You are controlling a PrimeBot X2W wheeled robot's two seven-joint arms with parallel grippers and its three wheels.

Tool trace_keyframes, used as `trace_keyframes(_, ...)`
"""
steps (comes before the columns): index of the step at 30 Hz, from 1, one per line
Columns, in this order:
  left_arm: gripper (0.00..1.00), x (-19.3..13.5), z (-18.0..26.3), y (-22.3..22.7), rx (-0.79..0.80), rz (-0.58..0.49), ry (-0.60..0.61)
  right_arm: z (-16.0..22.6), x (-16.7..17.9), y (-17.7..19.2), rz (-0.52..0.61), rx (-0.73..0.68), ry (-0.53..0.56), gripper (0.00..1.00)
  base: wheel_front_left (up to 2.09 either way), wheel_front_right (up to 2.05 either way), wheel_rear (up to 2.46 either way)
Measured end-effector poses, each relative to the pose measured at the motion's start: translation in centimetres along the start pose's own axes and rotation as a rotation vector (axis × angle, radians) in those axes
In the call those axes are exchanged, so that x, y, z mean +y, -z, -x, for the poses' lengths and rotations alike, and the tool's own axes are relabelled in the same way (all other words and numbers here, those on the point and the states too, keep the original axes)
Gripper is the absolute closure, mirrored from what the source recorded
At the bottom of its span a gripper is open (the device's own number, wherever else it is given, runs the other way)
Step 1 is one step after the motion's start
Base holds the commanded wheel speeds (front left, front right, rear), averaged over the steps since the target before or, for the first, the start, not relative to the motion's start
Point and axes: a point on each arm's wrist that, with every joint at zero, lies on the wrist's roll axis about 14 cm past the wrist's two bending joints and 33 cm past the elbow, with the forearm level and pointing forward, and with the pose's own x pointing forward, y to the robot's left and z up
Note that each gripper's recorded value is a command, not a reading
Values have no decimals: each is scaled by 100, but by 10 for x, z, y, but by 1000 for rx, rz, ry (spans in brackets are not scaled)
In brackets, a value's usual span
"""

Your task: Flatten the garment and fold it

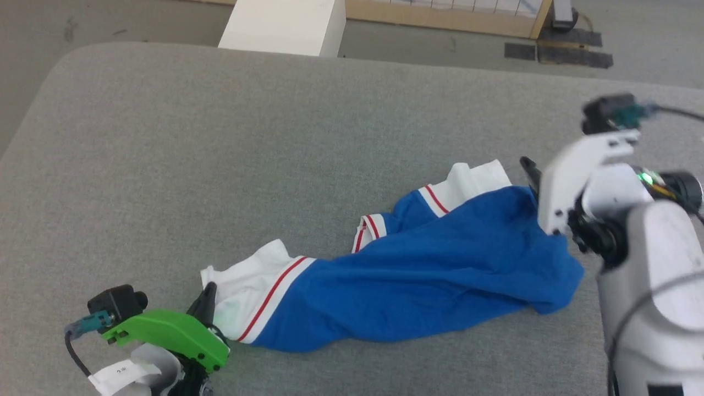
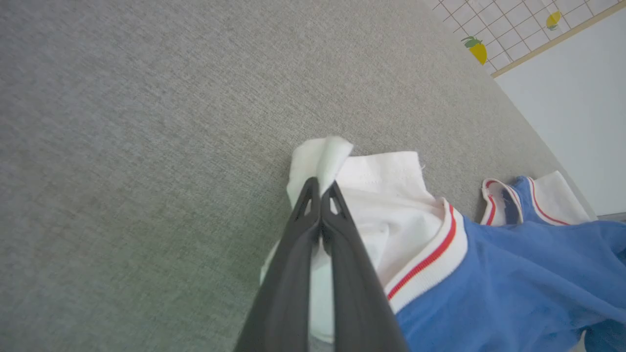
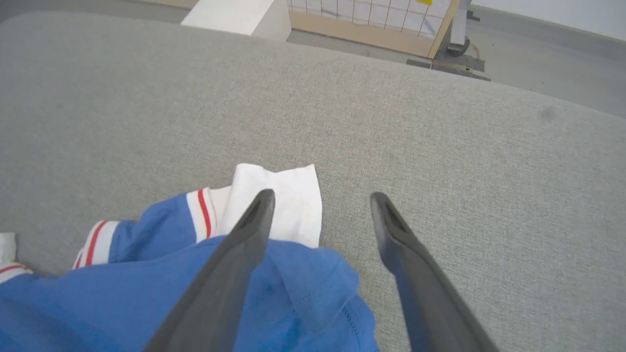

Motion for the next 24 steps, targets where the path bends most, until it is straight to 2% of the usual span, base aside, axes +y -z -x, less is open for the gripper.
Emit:
trace_keyframes(7, 100, -8, -12, -7, -22, -8, 18, -42, 9, 9, 185, 235, 47, 0, 0, 0, 0)
trace_keyframes(13, 100, -4, -23, -2, -5, -9, 5, -68, 8, 46, 286, 434, 77, 0, 0, 0, 0)
trace_keyframes(16, 100, -1, -27, -1, -2, -8, -1, -77, 12, 66, 306, 499, 61, 0, 0, 0, 0)
trace_keyframes(20, 100, 7, -28, 1, 3, -5, -25, -86, 23, 71, 341, 523, 31, 0, 0, 0, 0)
trace_keyframes(21, 100, 8, -27, 1, 2, -4, -29, -86, 24, 72, 336, 534, 28, 54, 0, 0, 0)
trace_keyframes(22, 100, 8, -27, 1, 1, -4, -28, -86, 25, 71, 327, 535, 21, 90, 0, 0, 0)
trace_keyframes(23, 100, 7, -27, 0, -3, -4, -26, -86, 26, 71, 311, 533, 10, 100, 0, 0, 0)
trace_keyframes(24, 100, 6, -26, -1, -9, -3, -23, -85, 28, 71, 298, 530, 0, 100, 0, 0, 0)
